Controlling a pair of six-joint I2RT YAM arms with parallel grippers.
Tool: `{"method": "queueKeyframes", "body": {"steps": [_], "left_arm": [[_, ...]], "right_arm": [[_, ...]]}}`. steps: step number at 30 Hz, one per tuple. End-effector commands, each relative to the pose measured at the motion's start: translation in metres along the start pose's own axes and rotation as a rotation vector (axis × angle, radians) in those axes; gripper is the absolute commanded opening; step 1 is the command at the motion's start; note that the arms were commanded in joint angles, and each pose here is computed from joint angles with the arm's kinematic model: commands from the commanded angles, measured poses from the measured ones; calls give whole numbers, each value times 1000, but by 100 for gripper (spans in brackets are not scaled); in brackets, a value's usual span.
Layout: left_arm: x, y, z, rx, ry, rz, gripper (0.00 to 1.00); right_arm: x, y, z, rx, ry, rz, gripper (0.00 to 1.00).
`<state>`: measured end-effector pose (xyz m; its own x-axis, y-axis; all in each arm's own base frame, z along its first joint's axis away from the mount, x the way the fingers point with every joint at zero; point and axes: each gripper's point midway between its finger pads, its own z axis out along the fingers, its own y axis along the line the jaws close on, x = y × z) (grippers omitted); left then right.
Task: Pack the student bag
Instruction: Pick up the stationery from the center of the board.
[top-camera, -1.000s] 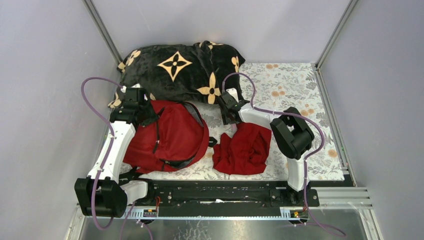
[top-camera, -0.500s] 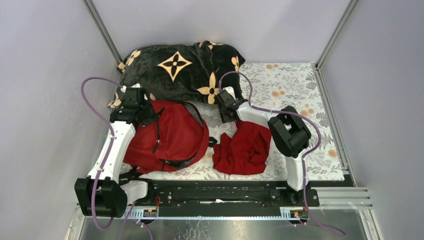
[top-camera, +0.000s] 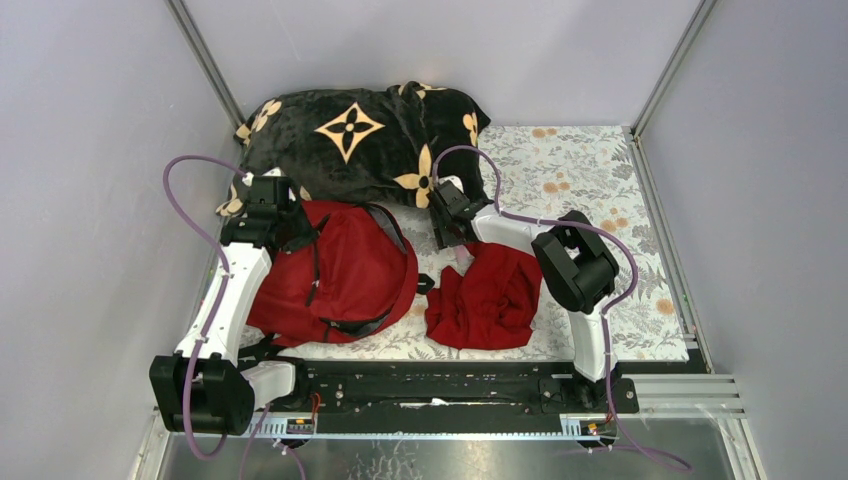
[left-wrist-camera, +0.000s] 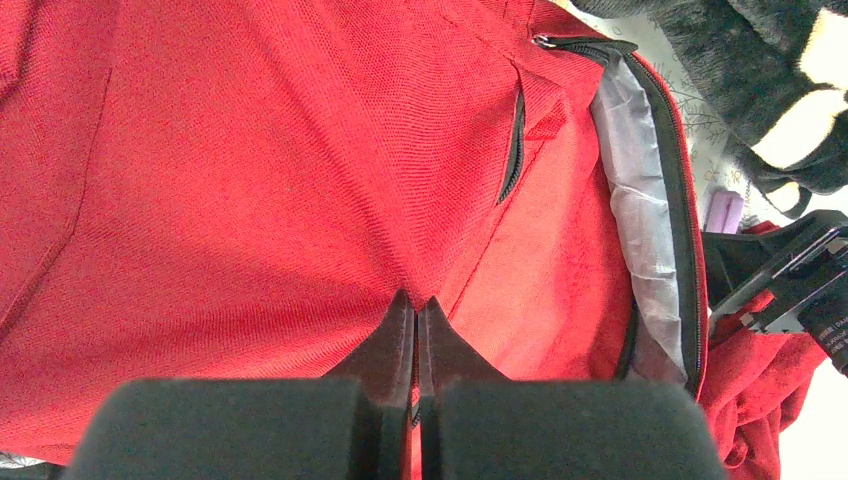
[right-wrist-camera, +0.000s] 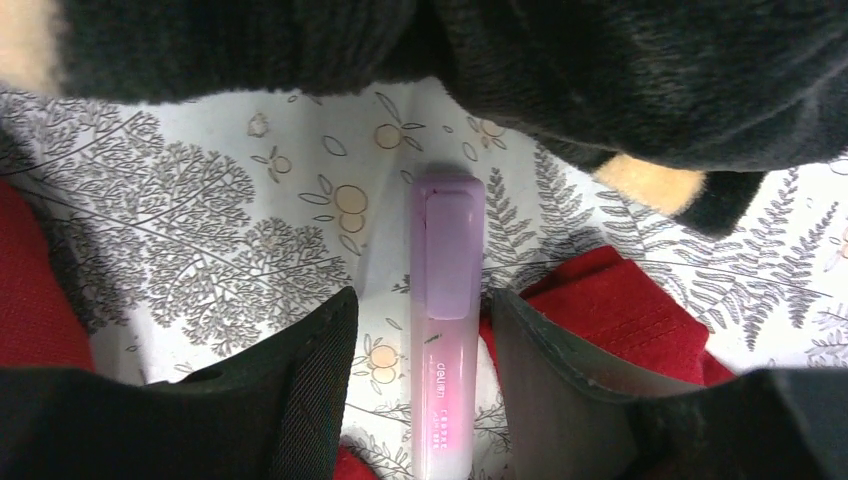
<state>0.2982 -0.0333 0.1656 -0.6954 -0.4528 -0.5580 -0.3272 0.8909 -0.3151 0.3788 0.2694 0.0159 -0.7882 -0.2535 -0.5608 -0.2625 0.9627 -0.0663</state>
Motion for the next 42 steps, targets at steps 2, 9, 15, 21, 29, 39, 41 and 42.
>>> {"method": "queueKeyframes", "body": {"steps": [2,9,15,21,29,39,41,42], "left_arm": [[-13,-15,4,70,-45,-17,0],[-13,-16,2,80,-47,-14,0],[-13,-15,0,75,-56,-16,0],[-12,-16,0,81,-50,-14,0],[-14,-16,-1,82,-59,-13,0],[-13,-19,0,94,-47,-19,0],[-13,-20,0,99,-46,-20,0],[-13,-20,0,101,-46,-19,0]], "right_arm": [[-14,21,-15,-103,-51,-16,61],[-16,35,-18,-187,-58,-25,70],[-28,37,-31,-219,-133,2,70],[-20,34,-19,-183,-80,-26,65],[-8,33,-16,-129,-64,-100,60],[-2,40,-30,-162,-76,-129,53],[3,37,-23,-137,-60,-124,53],[6,36,-20,-125,-50,-126,54]]}}
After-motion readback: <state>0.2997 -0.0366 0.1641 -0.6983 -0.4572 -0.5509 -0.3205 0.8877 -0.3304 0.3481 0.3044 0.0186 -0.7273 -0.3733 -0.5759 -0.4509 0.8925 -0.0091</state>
